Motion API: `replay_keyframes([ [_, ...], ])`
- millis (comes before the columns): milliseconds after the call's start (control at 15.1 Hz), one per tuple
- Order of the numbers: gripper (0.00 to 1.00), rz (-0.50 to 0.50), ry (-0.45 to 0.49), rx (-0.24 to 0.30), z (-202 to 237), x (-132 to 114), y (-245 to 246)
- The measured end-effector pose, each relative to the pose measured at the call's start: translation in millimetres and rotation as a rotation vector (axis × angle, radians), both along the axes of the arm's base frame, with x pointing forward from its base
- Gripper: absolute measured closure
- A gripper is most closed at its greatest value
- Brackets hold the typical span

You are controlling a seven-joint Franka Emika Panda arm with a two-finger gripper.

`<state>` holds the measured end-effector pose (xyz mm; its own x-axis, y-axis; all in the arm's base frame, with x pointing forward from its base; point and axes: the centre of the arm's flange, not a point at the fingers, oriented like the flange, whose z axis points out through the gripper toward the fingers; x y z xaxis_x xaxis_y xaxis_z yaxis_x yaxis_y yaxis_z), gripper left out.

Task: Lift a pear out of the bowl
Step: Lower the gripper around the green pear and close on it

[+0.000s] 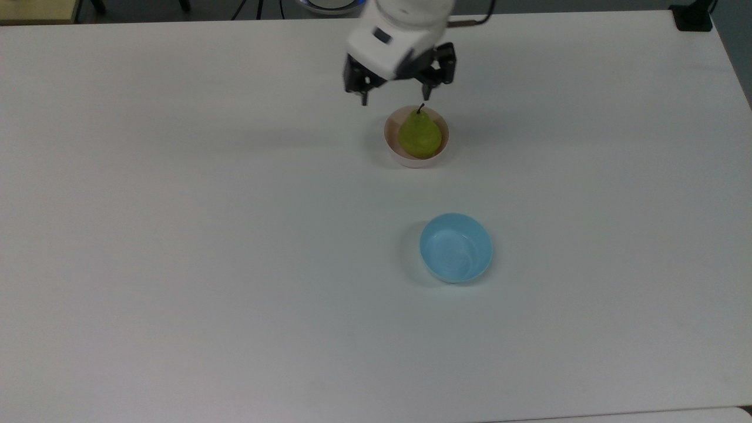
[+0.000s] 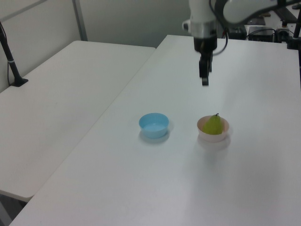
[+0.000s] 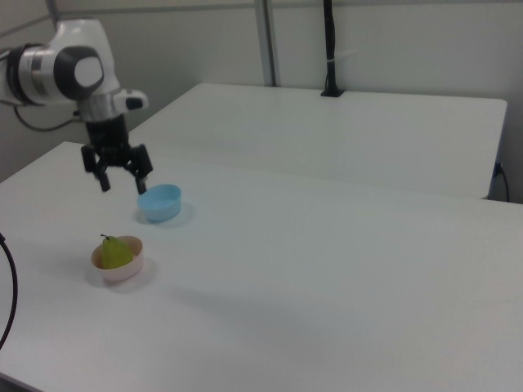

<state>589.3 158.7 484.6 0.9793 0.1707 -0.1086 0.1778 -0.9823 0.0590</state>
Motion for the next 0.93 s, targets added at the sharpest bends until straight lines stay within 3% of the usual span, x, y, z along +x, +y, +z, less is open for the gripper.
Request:
replay_keyframes([
  [662, 0.00, 0.155, 0.213, -0.073, -123, -15, 48],
  [926, 0.00, 0.174, 0.241, -0.088, -155, -15, 56],
])
